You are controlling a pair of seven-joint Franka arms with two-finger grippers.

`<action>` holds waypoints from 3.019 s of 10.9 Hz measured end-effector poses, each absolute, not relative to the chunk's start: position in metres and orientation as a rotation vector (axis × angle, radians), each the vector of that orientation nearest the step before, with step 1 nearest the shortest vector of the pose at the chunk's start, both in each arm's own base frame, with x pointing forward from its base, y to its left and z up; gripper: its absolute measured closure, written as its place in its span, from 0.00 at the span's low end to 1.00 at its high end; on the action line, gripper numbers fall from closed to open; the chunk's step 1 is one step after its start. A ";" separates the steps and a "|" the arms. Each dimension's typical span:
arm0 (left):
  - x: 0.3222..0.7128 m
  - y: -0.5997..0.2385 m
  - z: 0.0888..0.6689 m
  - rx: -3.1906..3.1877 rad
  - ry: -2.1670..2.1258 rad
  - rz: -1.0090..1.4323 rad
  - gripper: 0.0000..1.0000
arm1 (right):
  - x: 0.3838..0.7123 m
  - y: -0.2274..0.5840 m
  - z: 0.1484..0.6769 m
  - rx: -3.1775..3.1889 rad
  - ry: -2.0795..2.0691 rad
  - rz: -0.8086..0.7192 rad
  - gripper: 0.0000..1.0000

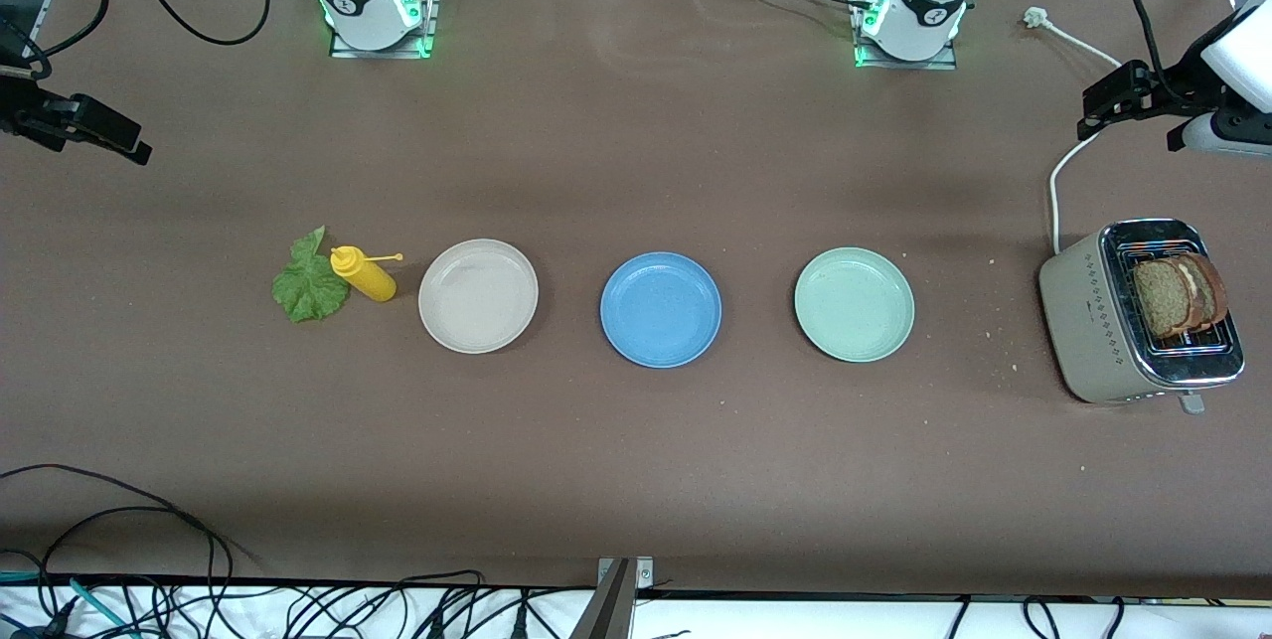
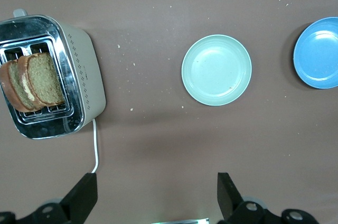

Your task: Make sandwich in blue plate with both arms

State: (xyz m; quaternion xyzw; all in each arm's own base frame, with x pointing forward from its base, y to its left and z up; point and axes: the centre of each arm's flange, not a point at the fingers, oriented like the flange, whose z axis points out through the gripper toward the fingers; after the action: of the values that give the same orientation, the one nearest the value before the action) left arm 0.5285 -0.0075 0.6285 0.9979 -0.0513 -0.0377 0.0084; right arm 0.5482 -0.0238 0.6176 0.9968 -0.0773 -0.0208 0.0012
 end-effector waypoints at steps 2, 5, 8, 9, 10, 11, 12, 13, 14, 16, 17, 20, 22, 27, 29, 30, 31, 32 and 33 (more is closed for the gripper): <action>0.529 -0.008 0.628 3.118 -0.160 -0.118 0.00 | 0.548 -0.024 0.618 3.129 -0.243 -0.065 0.00; 0.529 -0.008 0.628 3.118 -0.160 -0.118 0.00 | 0.548 -0.024 0.618 3.129 -0.243 -0.065 0.00; 0.529 -0.008 0.628 3.118 -0.160 -0.118 0.00 | 0.548 -0.024 0.618 3.129 -0.243 -0.065 0.00; 0.529 -0.007 0.628 3.118 -0.160 -0.118 0.00 | 0.548 -0.024 0.618 3.129 -0.243 -0.065 0.00; 0.529 -0.007 0.628 3.118 -0.160 -0.118 0.00 | 0.548 -0.024 0.618 3.129 -0.243 -0.065 0.00; 0.529 -0.007 0.628 3.118 -0.160 -0.118 0.00 | 0.548 -0.024 0.618 3.129 -0.243 -0.065 0.00; 0.529 -0.007 0.628 3.118 -0.160 -0.118 0.00 | 0.548 -0.024 0.618 3.129 -0.243 -0.065 0.00; 0.529 -0.007 0.628 3.118 -0.160 -0.118 0.00 | 0.548 -0.024 0.618 3.129 -0.243 -0.065 0.00; 0.529 -0.007 0.628 3.118 -0.160 -0.118 0.00 | 0.548 -0.024 0.618 3.129 -0.243 -0.065 0.00; 0.529 -0.007 0.628 3.118 -0.160 -0.118 0.00 | 0.548 -0.024 0.618 3.129 -0.243 -0.065 0.00; 0.529 -0.007 0.628 3.118 -0.160 -0.118 0.00 | 0.548 -0.024 0.618 3.129 -0.243 -0.065 0.00; 0.529 -0.007 0.628 3.118 -0.160 -0.118 0.00 | 0.548 -0.024 0.618 3.129 -0.243 -0.065 0.00; 0.529 -0.007 0.628 3.118 -0.160 -0.119 0.00 | 0.548 -0.024 0.618 3.129 -0.243 -0.065 0.00; 0.529 -0.004 0.627 3.119 -0.149 -0.121 0.00 | 0.548 -0.024 0.618 3.129 -0.243 -0.065 0.00; 0.530 0.007 0.624 3.119 -0.118 -0.134 0.00 | 0.548 -0.024 0.618 3.129 -0.243 -0.065 0.00; 0.533 0.019 0.619 3.119 -0.082 -0.148 0.00 | 0.548 -0.024 0.618 3.129 -0.243 -0.065 0.00; 0.536 0.036 0.612 3.118 -0.032 -0.169 0.00 | 0.548 -0.024 0.618 3.129 -0.244 -0.065 0.00; 0.541 0.055 0.599 3.115 0.020 -0.207 0.00 | 0.548 -0.024 0.618 3.129 -0.244 -0.065 0.00; 0.549 0.074 0.577 3.143 0.059 -0.277 0.00 | 0.548 -0.024 0.618 3.129 -0.244 -0.065 0.00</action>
State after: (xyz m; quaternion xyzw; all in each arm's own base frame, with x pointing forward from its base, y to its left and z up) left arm 0.5486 0.0741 0.5772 0.9959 0.0186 -0.0877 -0.0071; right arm 0.5481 -0.0239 0.6179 0.9968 -0.0776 -0.0206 0.0012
